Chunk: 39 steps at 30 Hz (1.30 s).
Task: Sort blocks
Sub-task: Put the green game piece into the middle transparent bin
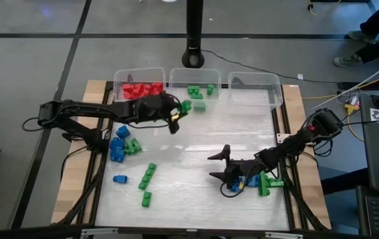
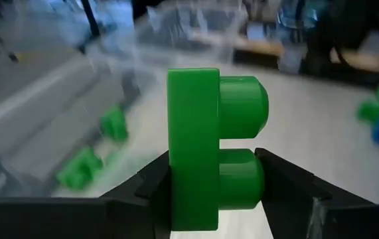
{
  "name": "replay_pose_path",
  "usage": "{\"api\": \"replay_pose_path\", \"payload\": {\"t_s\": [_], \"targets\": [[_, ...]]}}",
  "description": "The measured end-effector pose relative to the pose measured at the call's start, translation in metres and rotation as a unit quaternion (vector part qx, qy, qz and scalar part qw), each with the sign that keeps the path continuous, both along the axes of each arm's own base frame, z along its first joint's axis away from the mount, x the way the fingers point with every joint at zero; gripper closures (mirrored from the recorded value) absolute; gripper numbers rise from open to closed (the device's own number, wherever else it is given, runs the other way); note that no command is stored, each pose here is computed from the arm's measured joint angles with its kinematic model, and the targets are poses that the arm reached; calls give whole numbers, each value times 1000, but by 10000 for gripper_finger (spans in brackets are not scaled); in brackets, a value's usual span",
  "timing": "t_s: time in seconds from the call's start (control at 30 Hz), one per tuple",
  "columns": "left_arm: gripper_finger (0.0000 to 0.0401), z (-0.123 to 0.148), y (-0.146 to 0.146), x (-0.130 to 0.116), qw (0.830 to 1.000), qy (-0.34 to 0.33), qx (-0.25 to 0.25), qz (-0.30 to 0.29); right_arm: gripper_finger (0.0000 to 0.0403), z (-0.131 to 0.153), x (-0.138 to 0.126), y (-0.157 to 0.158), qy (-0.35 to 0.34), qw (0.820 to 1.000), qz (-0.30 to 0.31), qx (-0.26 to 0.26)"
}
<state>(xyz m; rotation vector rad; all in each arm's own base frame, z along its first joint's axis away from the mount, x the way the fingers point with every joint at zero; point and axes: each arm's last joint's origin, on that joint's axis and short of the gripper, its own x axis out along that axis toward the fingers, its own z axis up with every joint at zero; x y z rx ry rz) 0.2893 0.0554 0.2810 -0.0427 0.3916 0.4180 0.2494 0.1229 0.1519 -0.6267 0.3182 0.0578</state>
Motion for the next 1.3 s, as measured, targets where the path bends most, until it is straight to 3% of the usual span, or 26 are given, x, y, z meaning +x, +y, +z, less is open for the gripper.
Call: {"api": "replay_pose_path", "payload": {"t_s": [0.17, 0.43, 0.8, 1.03, 1.3], "targets": [[233, -6, 29, 15, 998, -37, 44, 28, 59, 0, 0, -1, -4, 1000, -16, -5], [226, -12, 83, 36, 995, 11, 48, 88, 59, 0, 0, -1, -4, 1000, -20, -7], [170, -26, 116, 27, 989, 50, 24, 137, 59, 0, 0, -1, -2, 1000, -20, -7], [147, -3, 83, 15, 992, 75, 19, 99, 59, 0, 0, -1, -2, 1000, -20, -7], [146, 24, -25, -11, 991, 125, -36, -30, 59, 0, 0, -1, -5, 1000, -21, -3]]}}
